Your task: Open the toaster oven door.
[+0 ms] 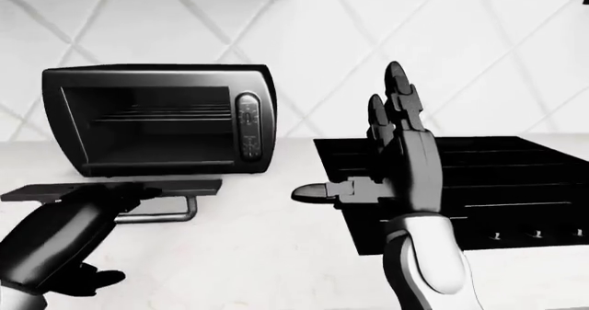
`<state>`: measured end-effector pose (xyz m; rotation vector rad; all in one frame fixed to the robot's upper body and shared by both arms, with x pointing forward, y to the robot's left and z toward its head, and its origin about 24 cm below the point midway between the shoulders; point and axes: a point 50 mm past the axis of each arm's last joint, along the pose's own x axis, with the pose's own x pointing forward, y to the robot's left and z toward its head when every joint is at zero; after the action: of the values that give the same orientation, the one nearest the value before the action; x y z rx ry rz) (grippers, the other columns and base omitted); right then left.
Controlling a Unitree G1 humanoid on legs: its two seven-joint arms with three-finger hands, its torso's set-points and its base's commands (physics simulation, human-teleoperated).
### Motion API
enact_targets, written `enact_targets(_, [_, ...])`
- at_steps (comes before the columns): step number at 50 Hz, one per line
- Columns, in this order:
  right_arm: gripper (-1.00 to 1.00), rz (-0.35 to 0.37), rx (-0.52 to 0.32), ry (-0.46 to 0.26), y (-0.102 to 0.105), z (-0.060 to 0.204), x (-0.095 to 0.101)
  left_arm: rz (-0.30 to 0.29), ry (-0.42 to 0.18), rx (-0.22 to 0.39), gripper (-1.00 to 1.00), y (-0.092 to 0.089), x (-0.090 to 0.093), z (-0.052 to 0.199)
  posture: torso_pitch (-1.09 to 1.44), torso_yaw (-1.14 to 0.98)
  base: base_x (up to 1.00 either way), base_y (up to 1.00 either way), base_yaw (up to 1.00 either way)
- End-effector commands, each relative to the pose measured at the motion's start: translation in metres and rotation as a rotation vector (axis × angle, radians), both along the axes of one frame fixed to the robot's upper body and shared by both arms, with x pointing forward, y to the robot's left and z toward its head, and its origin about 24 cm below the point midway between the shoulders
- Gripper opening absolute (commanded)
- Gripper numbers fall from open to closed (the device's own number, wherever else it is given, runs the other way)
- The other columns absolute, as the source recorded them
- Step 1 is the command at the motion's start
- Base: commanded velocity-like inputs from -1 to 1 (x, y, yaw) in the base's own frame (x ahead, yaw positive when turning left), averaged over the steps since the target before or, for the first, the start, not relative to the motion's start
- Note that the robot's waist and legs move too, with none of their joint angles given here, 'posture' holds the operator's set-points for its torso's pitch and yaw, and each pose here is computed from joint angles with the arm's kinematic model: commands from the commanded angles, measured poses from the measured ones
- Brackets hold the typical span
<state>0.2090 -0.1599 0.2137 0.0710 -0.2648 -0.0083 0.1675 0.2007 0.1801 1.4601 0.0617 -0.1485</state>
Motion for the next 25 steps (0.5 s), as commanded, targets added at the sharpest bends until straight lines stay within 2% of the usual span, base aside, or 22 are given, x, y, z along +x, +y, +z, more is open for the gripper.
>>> enact_targets(1, [1.0,0.002,-0.002,-0.053,0.001,0.007,-0.001,-0.024,-0.029,0.019,0.42,-0.003,-0.005,0.005,-0.55,0.0,0.0,0.0,0.0])
enact_targets(8, [1.0,0.002,-0.001,-0.052,0.001,0.007,-0.001,-0.014,-0.061,0.023,0.42,-0.003,-0.013,0.018,-0.55,0.0,0.0,0.0,0.0])
enact_targets(12, [1.0,0.001,0.0,-0.051,0.001,0.007,-0.001,-0.001,-0.113,0.02,0.43,0.0,-0.013,0.03,-0.55,0.0,0.0,0.0,0.0])
enact_targets(18, [1.0,0.001,0.0,-0.053,0.0,0.007,-0.001,-0.001,-0.28,-0.034,0.5,0.0,-0.006,0.06,-0.55,0.0,0.0,0.0,0.0])
enact_targets(25, [1.0,0.001,0.0,-0.059,0.0,0.01,-0.003,-0.01,-0.416,-0.095,0.56,0.001,-0.003,0.087,-0.55,0.0,0.0,0.0,0.0])
